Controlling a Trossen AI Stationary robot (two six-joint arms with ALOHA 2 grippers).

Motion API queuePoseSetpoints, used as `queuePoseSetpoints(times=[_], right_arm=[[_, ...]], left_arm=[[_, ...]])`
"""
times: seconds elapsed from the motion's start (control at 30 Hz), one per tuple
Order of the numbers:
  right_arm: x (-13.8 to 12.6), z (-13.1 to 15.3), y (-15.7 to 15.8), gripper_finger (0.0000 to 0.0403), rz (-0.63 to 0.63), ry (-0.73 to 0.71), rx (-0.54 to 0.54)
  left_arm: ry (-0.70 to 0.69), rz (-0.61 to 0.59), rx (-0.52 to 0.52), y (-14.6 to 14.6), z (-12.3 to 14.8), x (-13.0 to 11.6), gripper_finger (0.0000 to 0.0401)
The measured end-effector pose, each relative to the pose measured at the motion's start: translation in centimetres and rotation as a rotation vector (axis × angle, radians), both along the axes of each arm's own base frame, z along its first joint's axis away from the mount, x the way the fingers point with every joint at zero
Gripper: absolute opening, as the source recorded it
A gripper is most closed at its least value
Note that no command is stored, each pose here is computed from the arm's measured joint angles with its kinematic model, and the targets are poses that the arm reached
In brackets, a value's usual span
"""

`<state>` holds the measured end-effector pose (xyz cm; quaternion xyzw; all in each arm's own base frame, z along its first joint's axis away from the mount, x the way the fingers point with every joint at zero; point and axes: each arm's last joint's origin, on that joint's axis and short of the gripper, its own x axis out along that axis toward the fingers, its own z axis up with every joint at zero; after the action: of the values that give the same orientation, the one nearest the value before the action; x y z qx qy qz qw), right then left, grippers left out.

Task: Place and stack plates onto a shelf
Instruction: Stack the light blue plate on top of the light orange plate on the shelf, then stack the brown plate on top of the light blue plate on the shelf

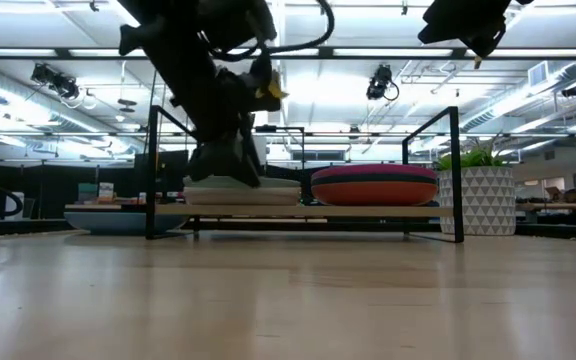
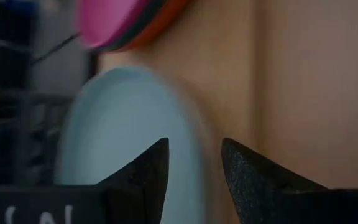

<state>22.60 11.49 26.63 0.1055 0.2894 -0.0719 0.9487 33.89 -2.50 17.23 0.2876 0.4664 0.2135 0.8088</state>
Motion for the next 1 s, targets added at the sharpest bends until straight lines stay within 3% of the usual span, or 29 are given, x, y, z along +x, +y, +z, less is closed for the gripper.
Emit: queuePoseSetpoints(times=[0.17,0.4,0.67,0.77,1.0], right_arm=[[0.0,0.0,0.0,0.0116,0.005,0.002,-0.008],[0.0,0.0,0.0,0.0116,0.005,0.001,-0.007],[-0.2,0.0,0.4,0.0117,0.023,0.0,-0.006],[-0.3,0.0,0.5,0.0117,0.026,0.0,-0.006],[-0.3,0.0,0.5,0.0117,0.021,-0.003,-0.011]], left_arm=[[-0.064,-0.092,-0.143,-0.5,1.4,0.1,0.0155],[-0.12,0.046,0.109,0.4,1.8,0.5,0.0155],[0.009,0.058,0.174,1.0,-2.0,1.4,0.0155],[0.037,0.044,0.236,0.4,-2.1,1.3,0.0155],[-0.106,0.017,0.249,-0.8,2.4,0.6,0.0155]])
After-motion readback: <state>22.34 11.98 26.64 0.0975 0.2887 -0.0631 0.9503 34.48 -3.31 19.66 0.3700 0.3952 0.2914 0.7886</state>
